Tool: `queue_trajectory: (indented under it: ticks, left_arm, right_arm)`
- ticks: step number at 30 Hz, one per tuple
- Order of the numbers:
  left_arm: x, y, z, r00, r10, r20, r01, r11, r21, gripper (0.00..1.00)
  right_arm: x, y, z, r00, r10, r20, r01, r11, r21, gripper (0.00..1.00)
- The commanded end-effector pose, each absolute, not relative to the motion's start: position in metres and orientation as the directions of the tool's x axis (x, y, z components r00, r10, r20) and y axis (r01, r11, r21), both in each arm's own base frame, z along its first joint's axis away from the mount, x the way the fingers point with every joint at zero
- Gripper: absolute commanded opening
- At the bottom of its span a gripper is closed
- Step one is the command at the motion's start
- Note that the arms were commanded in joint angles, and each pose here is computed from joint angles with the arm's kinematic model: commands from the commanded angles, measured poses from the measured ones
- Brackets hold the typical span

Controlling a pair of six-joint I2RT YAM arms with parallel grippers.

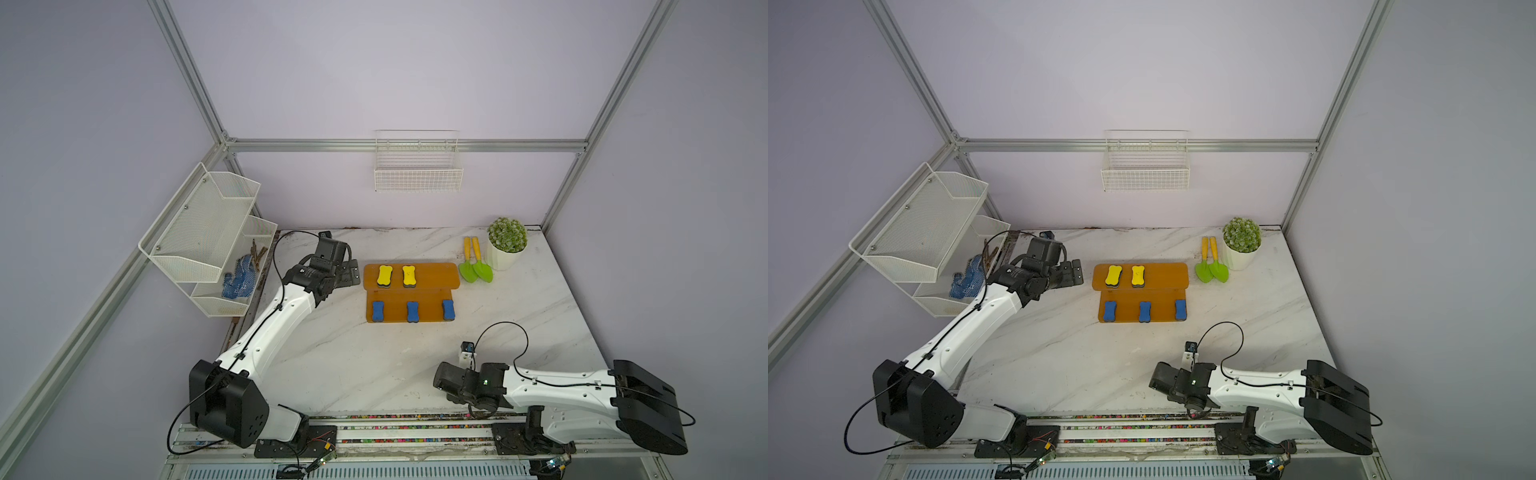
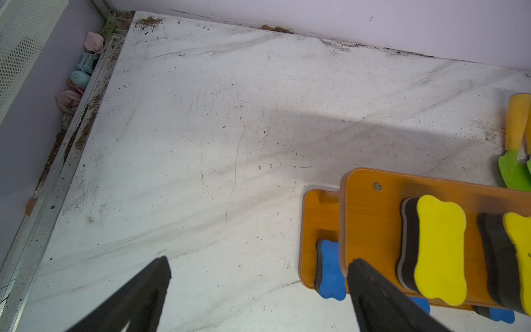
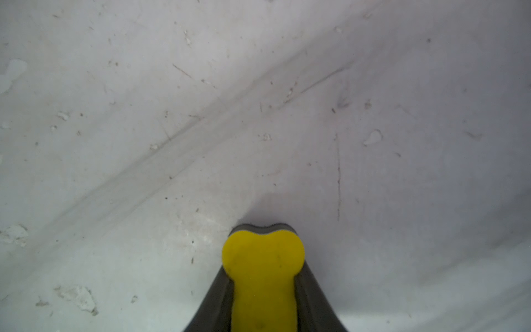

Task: Remove the whiteboard erasers from the shelf
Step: Place the whiteboard eraser at the center of the board.

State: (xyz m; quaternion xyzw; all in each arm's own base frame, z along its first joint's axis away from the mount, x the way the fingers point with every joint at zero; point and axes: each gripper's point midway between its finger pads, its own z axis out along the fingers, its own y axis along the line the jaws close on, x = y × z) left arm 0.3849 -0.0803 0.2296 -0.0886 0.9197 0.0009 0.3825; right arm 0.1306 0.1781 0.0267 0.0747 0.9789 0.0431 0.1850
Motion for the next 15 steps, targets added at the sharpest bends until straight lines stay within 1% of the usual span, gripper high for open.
queue_trajectory:
  ticks: [1, 15]
  left_arm:
    - [0.3838, -0.0815, 0.2419, -0.663, -0.170, -0.729, -0.153, 0.984, -0.090, 1.00]
    - [0.3836, -0.0795, 0.2413, -0.661, -0.169, -0.731, -0.160, 0.984, -0.083, 1.00]
  right_arm:
    - [0.1301, 0.1678, 0.0283, -0.905, 0.191, -0.381, 0.167, 0.981, 0.094, 0.29]
    - [0.1378, 0.1768, 0.0231, -0.901, 0.155, -0.405, 0.145, 0.988, 0.055, 0.31]
